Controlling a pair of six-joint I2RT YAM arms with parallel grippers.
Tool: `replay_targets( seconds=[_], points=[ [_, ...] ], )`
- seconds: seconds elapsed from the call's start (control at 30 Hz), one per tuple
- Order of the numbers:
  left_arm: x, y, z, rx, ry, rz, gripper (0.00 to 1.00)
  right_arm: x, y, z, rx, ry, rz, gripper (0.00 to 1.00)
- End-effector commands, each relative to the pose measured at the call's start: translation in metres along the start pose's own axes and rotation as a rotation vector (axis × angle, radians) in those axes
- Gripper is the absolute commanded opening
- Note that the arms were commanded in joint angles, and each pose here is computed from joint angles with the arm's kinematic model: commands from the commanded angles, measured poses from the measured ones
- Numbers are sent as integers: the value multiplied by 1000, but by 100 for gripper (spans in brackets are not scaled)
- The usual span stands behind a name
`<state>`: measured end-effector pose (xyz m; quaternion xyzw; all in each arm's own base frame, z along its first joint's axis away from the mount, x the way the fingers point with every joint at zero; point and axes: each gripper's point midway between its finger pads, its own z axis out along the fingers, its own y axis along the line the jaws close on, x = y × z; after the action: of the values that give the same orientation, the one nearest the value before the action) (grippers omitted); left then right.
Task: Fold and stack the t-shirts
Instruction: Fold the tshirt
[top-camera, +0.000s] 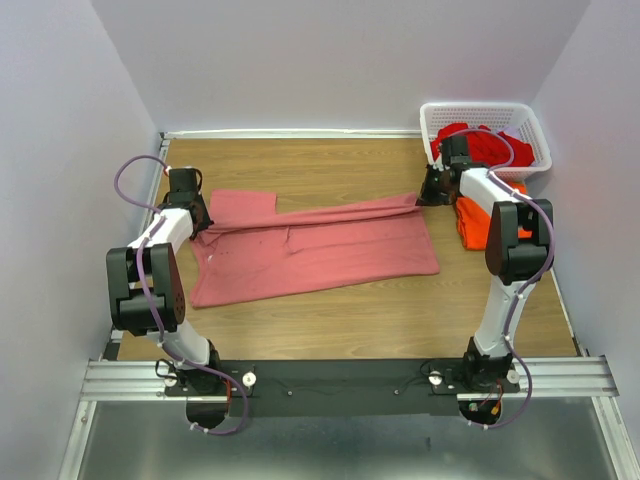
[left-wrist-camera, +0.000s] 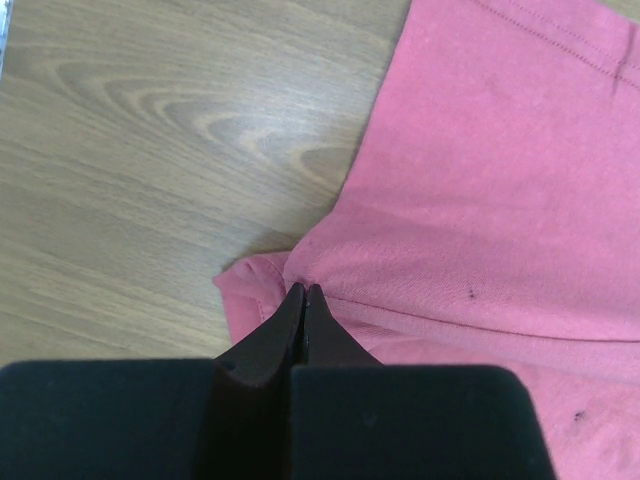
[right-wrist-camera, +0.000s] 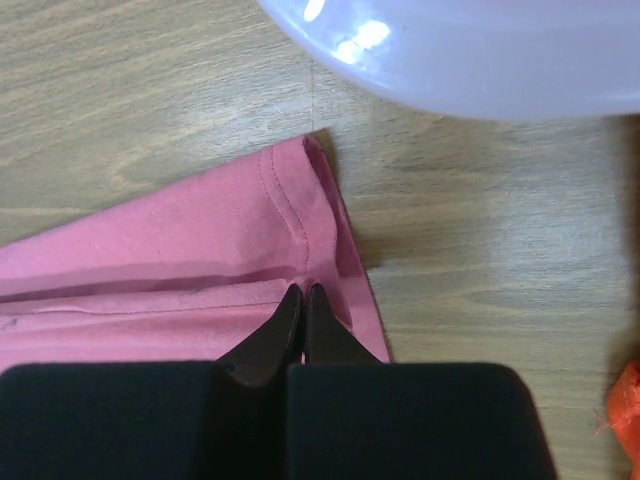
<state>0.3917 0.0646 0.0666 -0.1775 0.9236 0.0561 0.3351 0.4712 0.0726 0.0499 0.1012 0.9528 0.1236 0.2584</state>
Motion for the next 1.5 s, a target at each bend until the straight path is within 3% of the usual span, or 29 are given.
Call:
replay_targets(
  seconds=[0.0, 0.63, 1.13, 1.27, 1.4, 1.47],
  points=[
    [0, 17, -3, -77, -14, -19, 0, -3, -14, -2, 55, -13, 28, 1],
    [-24, 23, -28, -104, -94, -59, 0, -29, -7, -27, 56, -100, 48, 0],
    [19, 25, -6, -117, 30, -66, 0, 11, -22, 2, 89, 15, 82, 1],
    [28, 26, -4, -129, 62, -76, 10, 19, -19, 7, 63, 44, 84, 2],
    [36, 28, -2, -145, 85, -85, 28, 24, -15, 7, 37, 63, 90, 15],
    [36, 29, -5, -153, 80, -93, 44, 26, -14, 4, 34, 63, 93, 27]
  ],
)
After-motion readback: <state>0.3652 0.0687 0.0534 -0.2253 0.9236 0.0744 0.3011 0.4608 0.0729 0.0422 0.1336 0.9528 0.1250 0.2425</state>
